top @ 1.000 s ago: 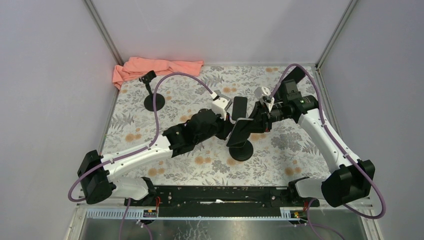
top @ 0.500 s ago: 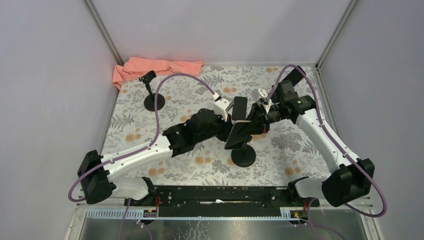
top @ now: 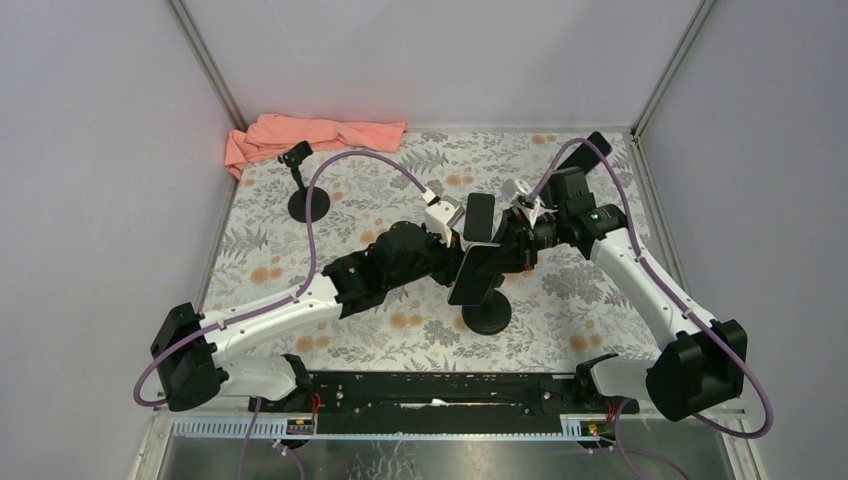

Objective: Place the phone on the phone stand
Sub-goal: Install the phone on the phone stand.

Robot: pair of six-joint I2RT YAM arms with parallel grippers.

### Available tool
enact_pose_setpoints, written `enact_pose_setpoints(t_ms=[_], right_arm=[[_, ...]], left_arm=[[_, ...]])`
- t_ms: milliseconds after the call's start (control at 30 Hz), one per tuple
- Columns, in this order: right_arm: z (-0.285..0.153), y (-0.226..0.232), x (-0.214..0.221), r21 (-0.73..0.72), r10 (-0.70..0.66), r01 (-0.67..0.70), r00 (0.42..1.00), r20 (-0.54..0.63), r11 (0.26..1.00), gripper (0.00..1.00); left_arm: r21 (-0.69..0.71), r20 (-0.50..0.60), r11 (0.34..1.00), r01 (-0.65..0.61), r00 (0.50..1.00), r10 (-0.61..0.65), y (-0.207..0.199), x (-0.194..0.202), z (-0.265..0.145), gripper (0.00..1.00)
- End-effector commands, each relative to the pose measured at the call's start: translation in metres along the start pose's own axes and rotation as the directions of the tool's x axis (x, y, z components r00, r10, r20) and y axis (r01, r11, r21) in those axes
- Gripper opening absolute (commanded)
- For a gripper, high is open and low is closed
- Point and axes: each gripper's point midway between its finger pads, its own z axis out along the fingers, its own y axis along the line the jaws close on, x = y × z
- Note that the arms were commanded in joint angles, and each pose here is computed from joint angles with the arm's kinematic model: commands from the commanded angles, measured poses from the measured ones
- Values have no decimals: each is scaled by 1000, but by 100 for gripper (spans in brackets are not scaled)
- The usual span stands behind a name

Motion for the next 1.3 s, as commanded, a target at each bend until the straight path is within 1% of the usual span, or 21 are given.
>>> enact_pose_setpoints(t_ms=[0,400,667,800,1200,1267], right_arm=[[-8,-5,-21,12,-107,106,993,43,994,0],[-16,-11,-15,26,-72,70,995,63,997,0],[-29,-17,-5,79,-14,8,997,75,997,0],[-30,-21,3,107,19,-25,998,60,994,0],[-37,-35,18,176,133,-132,991,8,976,0],[-40,-38,20,187,152,-151,988,10,971,0]], left_arm=[[124,113,992,-5,994,-10,-29,-32,-7,0],[155,93,988,-10,996,-4,-34,-28,-5,0],[115,112,993,-19,994,6,-27,-31,-8,0],[103,108,994,-28,994,17,-25,-31,-6,0],[51,70,991,-127,990,124,-18,-37,9,0],[30,43,990,-140,989,139,-13,-33,12,0]])
